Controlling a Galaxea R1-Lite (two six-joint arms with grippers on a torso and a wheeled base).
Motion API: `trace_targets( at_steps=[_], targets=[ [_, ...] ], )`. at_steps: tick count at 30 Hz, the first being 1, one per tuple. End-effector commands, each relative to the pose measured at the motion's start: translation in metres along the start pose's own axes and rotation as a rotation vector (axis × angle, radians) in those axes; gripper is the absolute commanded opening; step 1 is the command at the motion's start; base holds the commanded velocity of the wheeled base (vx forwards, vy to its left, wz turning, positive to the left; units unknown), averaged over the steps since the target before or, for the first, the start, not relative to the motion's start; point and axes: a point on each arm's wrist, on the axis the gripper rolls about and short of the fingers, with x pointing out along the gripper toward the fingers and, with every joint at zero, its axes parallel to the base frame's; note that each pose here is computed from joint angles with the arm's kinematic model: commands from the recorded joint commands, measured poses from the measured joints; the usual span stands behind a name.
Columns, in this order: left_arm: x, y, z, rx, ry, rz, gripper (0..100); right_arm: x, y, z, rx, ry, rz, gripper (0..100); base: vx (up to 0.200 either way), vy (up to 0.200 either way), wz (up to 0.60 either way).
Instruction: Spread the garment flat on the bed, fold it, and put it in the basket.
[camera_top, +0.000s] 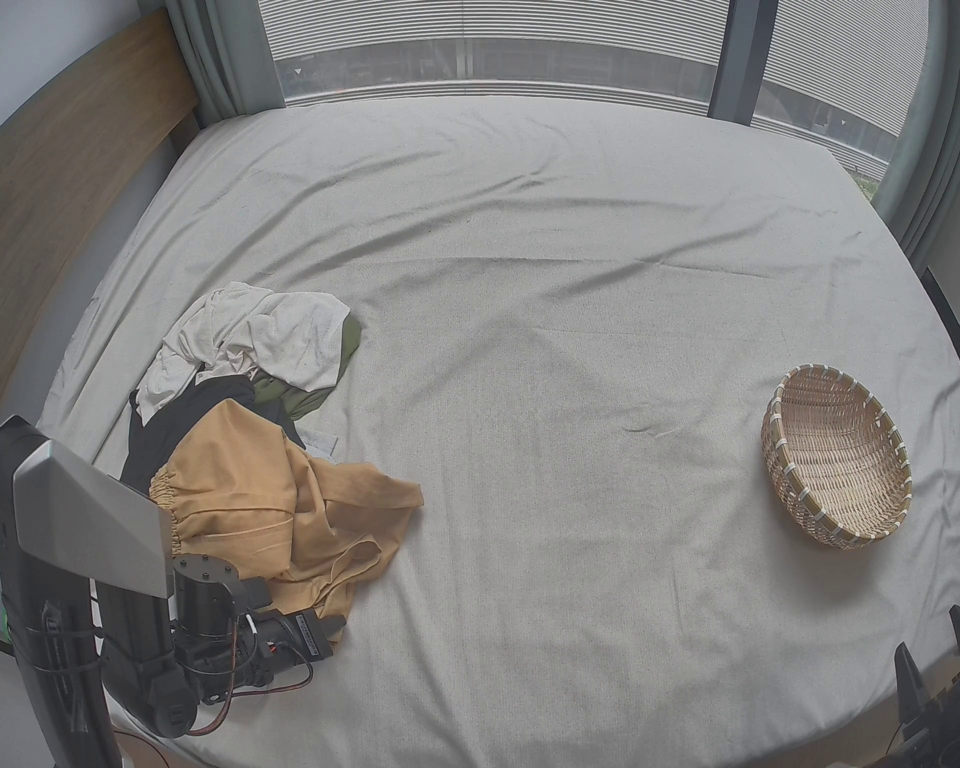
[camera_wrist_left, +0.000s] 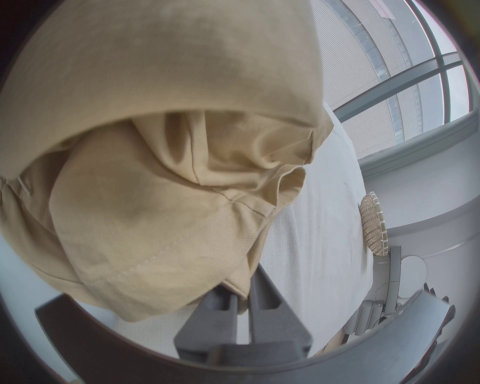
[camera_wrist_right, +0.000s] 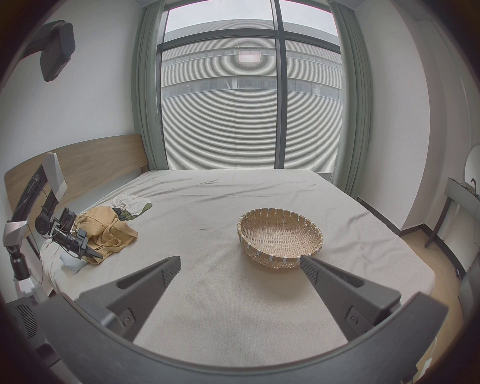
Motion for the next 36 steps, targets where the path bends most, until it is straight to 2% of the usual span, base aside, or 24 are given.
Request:
trace_targets(
  at_steps=[1, 14, 19, 26, 36],
  targets=[
    [-0.004, -0.016, 0.002, -0.008, -0.017, -0.061, 0, 0.001, 0.000, -0.005, 0.000, 0.009, 0.001, 100, 0.000, 0.000, 0.00],
    [0.014, -0.056, -0.011, 0.067, 0.016, -0.208, 0, 0.001, 0.000, -0.005, 0.000, 0.009, 0.000, 100, 0.000, 0.000, 0.00],
    [0.032, -0.069, -0.022, 0.101, 0.020, -0.229, 0, 0.001, 0.000, -0.005, 0.000, 0.009, 0.000, 100, 0.000, 0.000, 0.00],
    [0.058, -0.090, -0.052, 0.158, 0.083, -0.288, 0, 0.001, 0.000, -0.005, 0.002, 0.009, 0.000, 100, 0.000, 0.000, 0.00],
    [0.071, -0.116, -0.063, 0.192, 0.087, -0.387, 0, 0.001, 0.000, -0.005, 0.002, 0.009, 0.000, 100, 0.000, 0.000, 0.00]
  ],
)
